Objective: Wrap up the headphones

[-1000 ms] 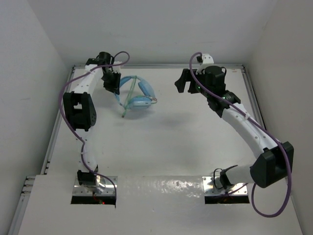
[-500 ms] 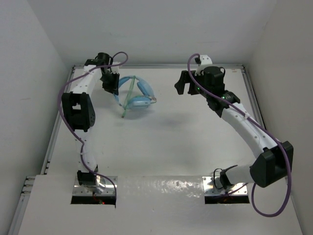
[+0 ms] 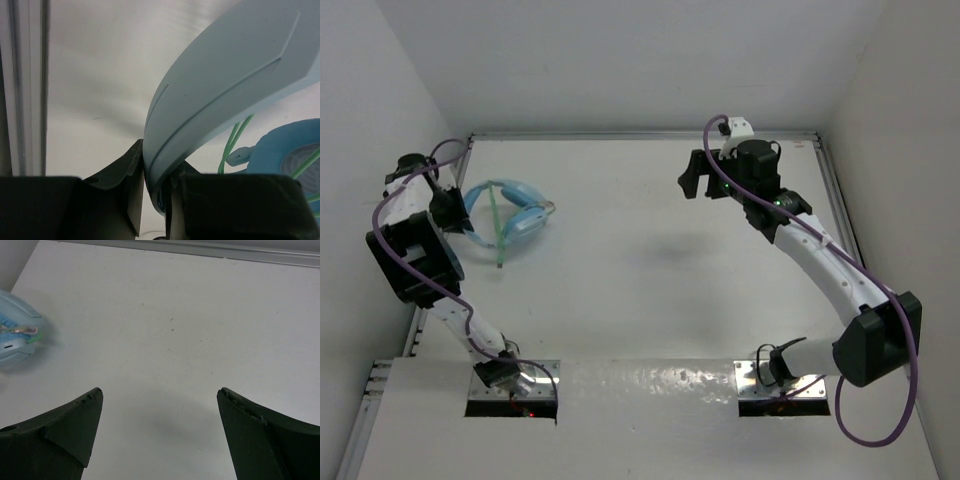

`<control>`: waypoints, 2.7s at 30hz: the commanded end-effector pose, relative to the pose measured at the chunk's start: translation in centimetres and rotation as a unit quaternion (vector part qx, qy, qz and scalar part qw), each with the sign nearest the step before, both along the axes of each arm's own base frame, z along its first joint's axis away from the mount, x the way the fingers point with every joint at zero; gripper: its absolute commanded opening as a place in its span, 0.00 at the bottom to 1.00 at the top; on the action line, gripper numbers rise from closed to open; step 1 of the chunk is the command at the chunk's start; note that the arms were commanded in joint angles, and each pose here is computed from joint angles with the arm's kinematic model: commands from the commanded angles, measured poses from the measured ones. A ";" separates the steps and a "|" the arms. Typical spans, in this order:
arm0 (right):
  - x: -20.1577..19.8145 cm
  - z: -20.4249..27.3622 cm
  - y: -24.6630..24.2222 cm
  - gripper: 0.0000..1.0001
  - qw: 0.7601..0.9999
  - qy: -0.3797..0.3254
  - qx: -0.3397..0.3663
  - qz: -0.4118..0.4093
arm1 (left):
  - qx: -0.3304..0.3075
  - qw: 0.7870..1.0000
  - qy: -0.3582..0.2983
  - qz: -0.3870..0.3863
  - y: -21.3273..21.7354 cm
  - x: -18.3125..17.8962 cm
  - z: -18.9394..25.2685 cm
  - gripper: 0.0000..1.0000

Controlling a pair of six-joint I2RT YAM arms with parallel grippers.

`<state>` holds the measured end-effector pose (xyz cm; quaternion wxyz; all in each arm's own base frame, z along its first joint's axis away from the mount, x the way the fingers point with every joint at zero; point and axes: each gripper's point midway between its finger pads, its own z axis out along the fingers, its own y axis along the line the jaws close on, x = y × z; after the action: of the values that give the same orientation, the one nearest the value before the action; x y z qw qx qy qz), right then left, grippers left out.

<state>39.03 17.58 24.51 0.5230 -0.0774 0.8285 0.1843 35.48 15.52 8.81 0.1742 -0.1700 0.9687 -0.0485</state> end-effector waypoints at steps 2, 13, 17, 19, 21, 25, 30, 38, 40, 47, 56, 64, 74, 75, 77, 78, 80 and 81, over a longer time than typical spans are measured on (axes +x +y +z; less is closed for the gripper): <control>0.4 0.9 1.0 0.94 1.000 -0.012 0.018 0.016 | 0.003 0.999 -0.037 0.022 2.6 -1.1 0.0 0.00; 0.9 1.2 1.6 0.94 0.999 -0.017 0.024 0.028 | -0.012 0.999 -0.022 0.032 4.4 -1.4 -4.8 0.00; 0.6 1.1 1.5 0.94 0.999 -0.015 0.018 0.028 | -0.043 0.999 -0.015 0.029 4.1 -0.5 -6.7 0.03; 0.5 1.0 1.3 0.95 0.999 -0.014 0.015 0.027 | -0.046 0.998 -0.012 0.032 4.3 -0.2 -7.1 0.08; 0.3 1.3 1.1 0.95 0.999 -0.019 0.016 0.024 | -0.046 0.998 -0.006 0.035 4.5 -0.3 -7.6 0.20; 0.2 1.5 1.0 0.96 0.999 -0.022 0.015 0.024 | -0.032 0.999 -0.007 0.043 5.0 -0.2 -7.2 0.44; 0.0 1.8 1.1 0.97 0.999 -0.021 0.017 0.026 | -0.014 0.998 -0.032 0.046 5.4 0.3 -4.0 0.61; -0.6 -0.2 -0.2 0.99 1.000 0.008 -0.004 0.001 | 0.053 0.996 -0.076 0.009 5.5 -1.3 4.1 0.73; -1.3 -1.1 -0.6 0.99 1.000 0.017 -0.003 -0.008 | 0.093 0.992 -0.083 -0.001 5.2 -3.3 6.2 0.73; -4.0 -6.2 -4.7 0.99 0.995 0.037 -0.036 -0.087 | 0.192 0.978 0.054 0.063 4.9 -14.3 2.6 0.73; -5.0 -7.0 -9.6 0.99 0.977 0.026 -0.100 -0.189 | 0.257 0.949 0.162 0.081 7.1 -19.9 0.6 0.70; -4.9 -6.7 -10.4 0.99 0.974 0.010 -0.121 -0.193 | 0.290 0.949 0.121 -0.012 5.1 -21.8 -4.6 0.70; -5.3 -6.9 -10.9 0.99 0.972 0.001 -0.131 -0.196 | 0.307 0.945 0.114 0.012 5.3 -22.2 -6.5 0.69; -5.3 -6.8 -10.9 0.99 0.971 0.003 -0.131 -0.198 | 0.308 0.945 0.112 0.014 5.3 -22.1 -6.5 0.69; -5.1 -6.3 -10.9 0.99 0.971 0.004 -0.129 -0.201 | 0.310 0.945 0.106 0.019 5.5 -21.8 -6.3 0.69; -5.1 -6.3 -10.8 0.99 0.971 0.005 -0.130 -0.198 | 0.309 0.945 0.101 0.025 5.6 -21.6 -6.0 0.69; -5.1 -6.3 -10.5 0.99 0.974 0.007 -0.129 -0.189 | 0.302 0.948 0.097 0.026 5.6 -21.1 -5.6 0.69; -5.1 -6.3 -10.4 0.99 0.974 0.009 -0.129 -0.186 | 0.299 0.949 0.093 0.028 5.8 -20.6 -4.9 0.69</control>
<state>33.11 6.85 16.01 0.5063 0.0132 0.8618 -0.0289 12.85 19.95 1.89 0.0896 -0.1199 0.9553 0.2549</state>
